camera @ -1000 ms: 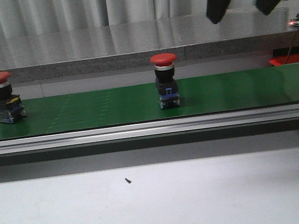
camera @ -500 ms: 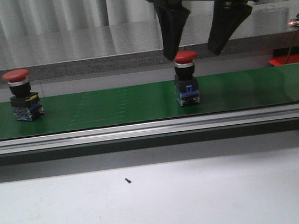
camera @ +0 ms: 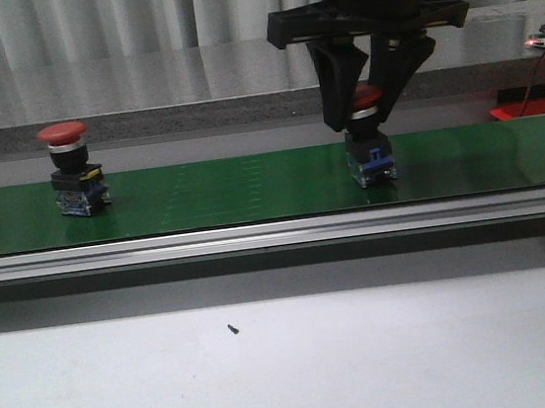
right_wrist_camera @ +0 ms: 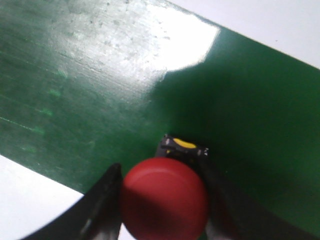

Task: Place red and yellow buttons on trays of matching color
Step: 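Grasp the red button with the right gripper and lift it off the belt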

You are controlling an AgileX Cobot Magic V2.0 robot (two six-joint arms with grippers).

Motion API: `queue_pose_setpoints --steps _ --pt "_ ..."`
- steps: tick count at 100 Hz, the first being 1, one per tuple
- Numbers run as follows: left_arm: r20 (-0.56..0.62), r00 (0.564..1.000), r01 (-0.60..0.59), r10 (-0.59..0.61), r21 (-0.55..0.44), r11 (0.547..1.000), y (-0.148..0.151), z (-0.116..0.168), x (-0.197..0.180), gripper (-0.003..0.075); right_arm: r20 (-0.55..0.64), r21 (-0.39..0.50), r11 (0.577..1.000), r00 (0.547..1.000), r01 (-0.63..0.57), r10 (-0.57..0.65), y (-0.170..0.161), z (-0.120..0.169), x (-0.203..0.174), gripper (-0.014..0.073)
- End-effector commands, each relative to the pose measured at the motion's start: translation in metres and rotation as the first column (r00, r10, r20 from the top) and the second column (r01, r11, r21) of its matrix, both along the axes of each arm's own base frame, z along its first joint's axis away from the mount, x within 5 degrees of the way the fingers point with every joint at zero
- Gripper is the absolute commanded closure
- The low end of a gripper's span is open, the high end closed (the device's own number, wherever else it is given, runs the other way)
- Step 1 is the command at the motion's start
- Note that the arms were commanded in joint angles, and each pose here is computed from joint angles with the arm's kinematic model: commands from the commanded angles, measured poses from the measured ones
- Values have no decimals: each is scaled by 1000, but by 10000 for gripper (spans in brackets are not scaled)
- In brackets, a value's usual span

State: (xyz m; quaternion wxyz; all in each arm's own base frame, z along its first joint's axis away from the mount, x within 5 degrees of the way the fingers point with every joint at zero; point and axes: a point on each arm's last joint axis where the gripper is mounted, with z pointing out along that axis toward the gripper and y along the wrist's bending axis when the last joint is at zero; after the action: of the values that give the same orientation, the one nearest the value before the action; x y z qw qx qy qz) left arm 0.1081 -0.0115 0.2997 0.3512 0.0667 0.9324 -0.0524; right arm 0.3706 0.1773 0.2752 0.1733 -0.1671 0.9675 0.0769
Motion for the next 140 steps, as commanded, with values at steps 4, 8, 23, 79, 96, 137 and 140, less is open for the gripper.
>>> queue_pose_setpoints --steps 4,8,23,79,96,137,140 --pt "73 997 -1 2 -17 1000 -1 11 4 740 122 23 1000 993 8 -11 -11 37 -2 411" --pt "73 997 -1 2 -17 1000 -1 11 4 740 126 25 999 992 23 -26 -18 42 -2 411" --pt "73 997 -1 2 -17 1000 -1 11 4 740 153 31 989 977 143 -146 -70 60 6 411" --pt "73 997 -1 2 -17 1000 -1 11 4 740 249 72 853 819 517 -517 -244 59 30 411" --pt "73 997 -1 2 -17 1000 -1 11 4 740 257 81 844 807 531 -532 -264 39 43 411" --pt "73 997 -1 2 -17 1000 -1 11 4 740 152 89 838 824 539 -546 -276 -22 68 411" --pt "73 997 -1 2 -17 1000 -1 11 4 740 148 87 837 824 540 -546 -276 -25 69 411"
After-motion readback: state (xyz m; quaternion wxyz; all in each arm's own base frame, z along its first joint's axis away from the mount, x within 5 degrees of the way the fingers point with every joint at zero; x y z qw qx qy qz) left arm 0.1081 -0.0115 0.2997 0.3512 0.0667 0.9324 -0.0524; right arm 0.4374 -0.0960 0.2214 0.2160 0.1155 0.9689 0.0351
